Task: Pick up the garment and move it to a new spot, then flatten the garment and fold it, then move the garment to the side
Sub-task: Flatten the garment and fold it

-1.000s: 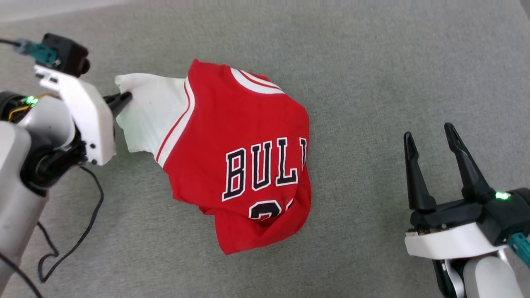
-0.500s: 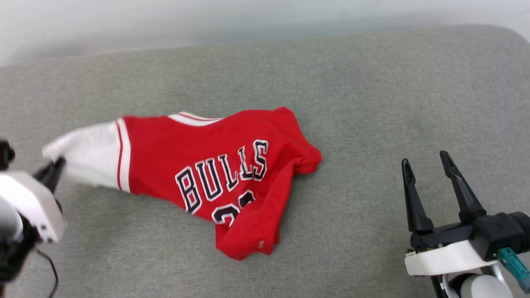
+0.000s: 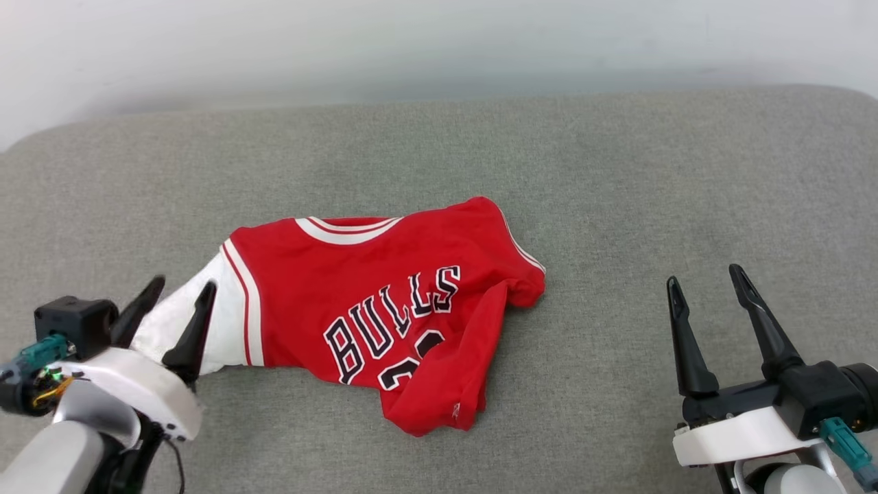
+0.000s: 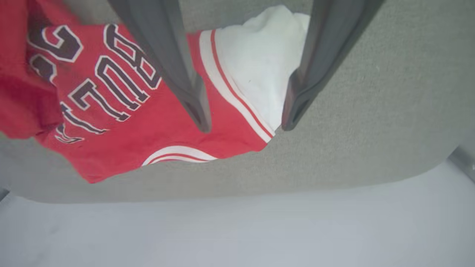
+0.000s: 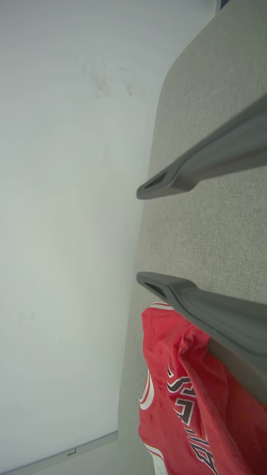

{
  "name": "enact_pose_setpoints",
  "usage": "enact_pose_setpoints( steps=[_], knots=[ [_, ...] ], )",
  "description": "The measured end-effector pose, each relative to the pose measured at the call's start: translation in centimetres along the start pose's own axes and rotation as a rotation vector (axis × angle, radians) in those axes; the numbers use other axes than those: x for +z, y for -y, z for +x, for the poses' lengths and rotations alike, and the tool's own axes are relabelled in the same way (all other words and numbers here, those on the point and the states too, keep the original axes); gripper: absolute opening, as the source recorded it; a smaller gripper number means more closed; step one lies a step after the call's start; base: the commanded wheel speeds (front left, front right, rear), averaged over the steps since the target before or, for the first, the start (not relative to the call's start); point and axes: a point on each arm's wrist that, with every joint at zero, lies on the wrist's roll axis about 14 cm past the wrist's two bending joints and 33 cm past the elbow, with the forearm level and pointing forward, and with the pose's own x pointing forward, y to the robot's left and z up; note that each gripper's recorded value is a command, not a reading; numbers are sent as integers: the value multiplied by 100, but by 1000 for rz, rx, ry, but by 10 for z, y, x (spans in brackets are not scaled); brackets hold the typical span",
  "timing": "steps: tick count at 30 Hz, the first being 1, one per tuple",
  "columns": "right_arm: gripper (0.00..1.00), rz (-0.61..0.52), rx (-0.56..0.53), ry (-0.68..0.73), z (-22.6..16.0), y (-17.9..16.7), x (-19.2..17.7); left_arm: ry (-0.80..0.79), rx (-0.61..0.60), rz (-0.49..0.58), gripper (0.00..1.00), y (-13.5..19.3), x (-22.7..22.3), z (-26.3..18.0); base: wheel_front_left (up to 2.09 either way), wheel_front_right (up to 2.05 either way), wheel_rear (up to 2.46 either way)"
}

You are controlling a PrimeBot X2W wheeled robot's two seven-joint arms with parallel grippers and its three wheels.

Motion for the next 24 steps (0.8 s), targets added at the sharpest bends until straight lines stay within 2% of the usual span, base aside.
enact_pose_setpoints(
  steps=[3,7,12,18,24],
  knots=[
    [100,-11,2,15,-1,0,6,168,-30,55,100,13,29,-3,0,0,0],
    [100,-17,3,44,-2,-1,16,297,-49,122,100,29,52,-12,0,0,0],
    [100,-19,12,66,-3,-4,24,451,-17,123,100,47,81,-30,0,0,0],
    [100,-11,51,26,-2,-17,10,475,22,95,100,54,71,-49,0,0,0],
    [100,-53,191,-24,30,-41,7,470,34,93,100,48,65,-50,0,0,0]
  ],
)
